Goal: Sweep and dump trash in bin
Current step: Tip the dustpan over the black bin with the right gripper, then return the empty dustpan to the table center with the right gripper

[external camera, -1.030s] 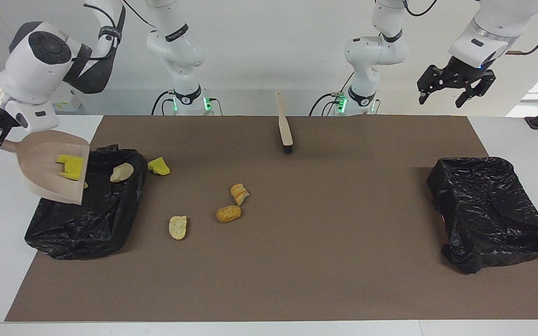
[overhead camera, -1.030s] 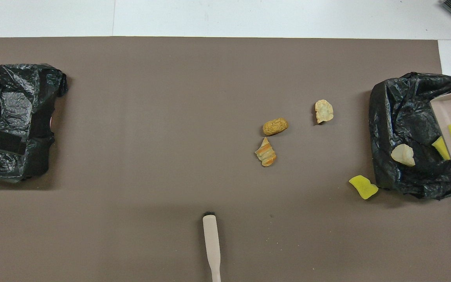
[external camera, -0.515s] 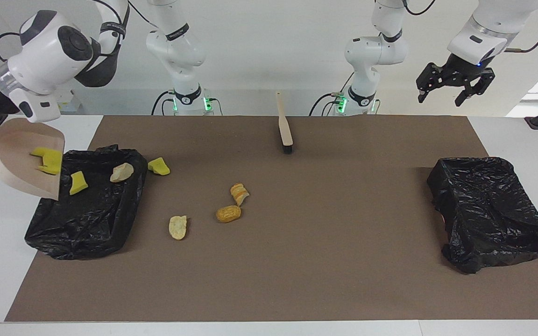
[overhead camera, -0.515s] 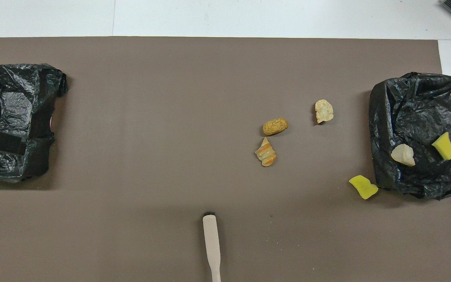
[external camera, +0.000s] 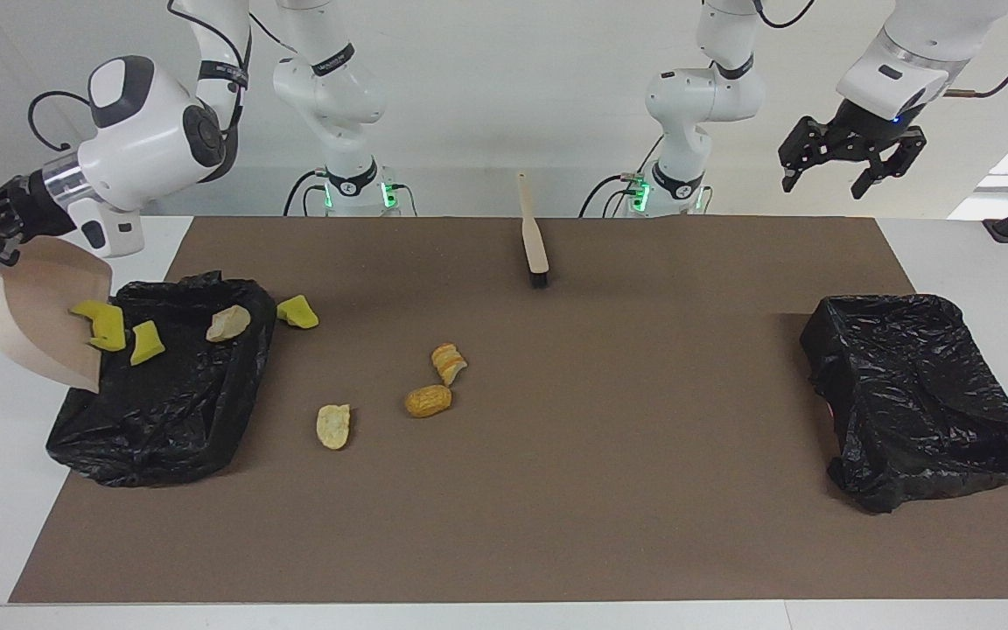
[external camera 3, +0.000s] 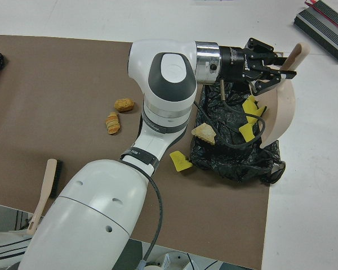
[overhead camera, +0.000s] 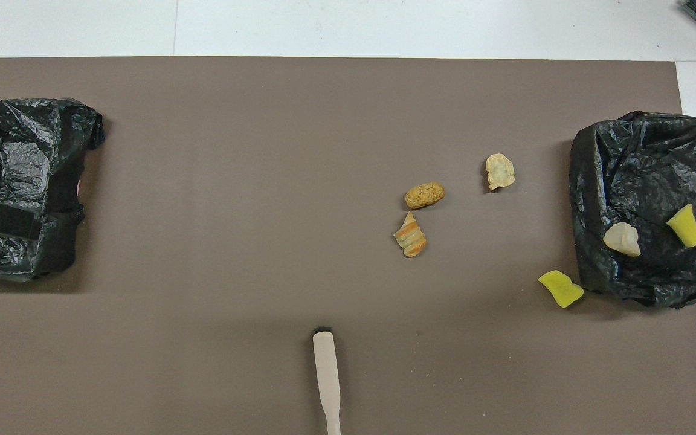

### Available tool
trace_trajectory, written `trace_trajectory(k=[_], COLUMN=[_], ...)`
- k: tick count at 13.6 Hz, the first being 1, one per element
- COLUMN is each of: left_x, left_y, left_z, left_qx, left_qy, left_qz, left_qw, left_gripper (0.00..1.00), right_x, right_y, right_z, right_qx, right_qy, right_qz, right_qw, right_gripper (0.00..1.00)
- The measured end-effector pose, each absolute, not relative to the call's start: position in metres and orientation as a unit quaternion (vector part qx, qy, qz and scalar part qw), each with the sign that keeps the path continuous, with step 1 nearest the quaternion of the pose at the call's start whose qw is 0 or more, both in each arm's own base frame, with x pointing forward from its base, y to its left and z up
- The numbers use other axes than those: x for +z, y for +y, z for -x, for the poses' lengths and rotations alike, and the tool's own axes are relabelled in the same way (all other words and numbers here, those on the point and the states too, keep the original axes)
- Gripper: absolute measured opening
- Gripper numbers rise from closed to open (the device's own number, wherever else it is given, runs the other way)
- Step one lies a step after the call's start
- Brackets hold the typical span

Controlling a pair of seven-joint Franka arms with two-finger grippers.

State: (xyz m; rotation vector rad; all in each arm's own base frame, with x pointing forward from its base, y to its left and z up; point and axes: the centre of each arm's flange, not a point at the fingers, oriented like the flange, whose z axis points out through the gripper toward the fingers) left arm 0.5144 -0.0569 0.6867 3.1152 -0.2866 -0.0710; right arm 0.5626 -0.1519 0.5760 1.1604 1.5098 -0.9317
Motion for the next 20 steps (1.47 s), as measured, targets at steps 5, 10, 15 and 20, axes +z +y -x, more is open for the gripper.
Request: trace_trajectory(k=[5, 10, 15, 20], left_x=[0.687, 0.686, 0.686, 0.686], left_y=[-0.057, -0.057, -0.057, -0.058], left_z=[-0.514, -0.514, -0.514, -0.514], left_qx=[-0.023, -0.023, -0.023, -0.023], left_qy=[-0.092, -0.092, -0.092, -0.092], left_qz=[-0.996, -0.996, -0.996, -0.995], left_qw=[0.006, 0.006, 0.006, 0.006], left_gripper=[1.0, 1.0, 1.0, 1.0], right_x=[0.591, 0.589, 0.577, 0.557], right_y=[-0.124, -0.131, -0.152, -0.159], right_z=[-0.562, -0.557, -0.541, -0.526], right_qx=[-0.382, -0.301, -0.199, -0.138], right_qy=[0.619, 0.618, 0.594, 0.556], right_qz=[-0.459, -0.576, -0.717, -0.8], right_qw=[0.511, 0.443, 0.306, 0.179], right_gripper=[0.33, 0.33, 0.33, 0.33])
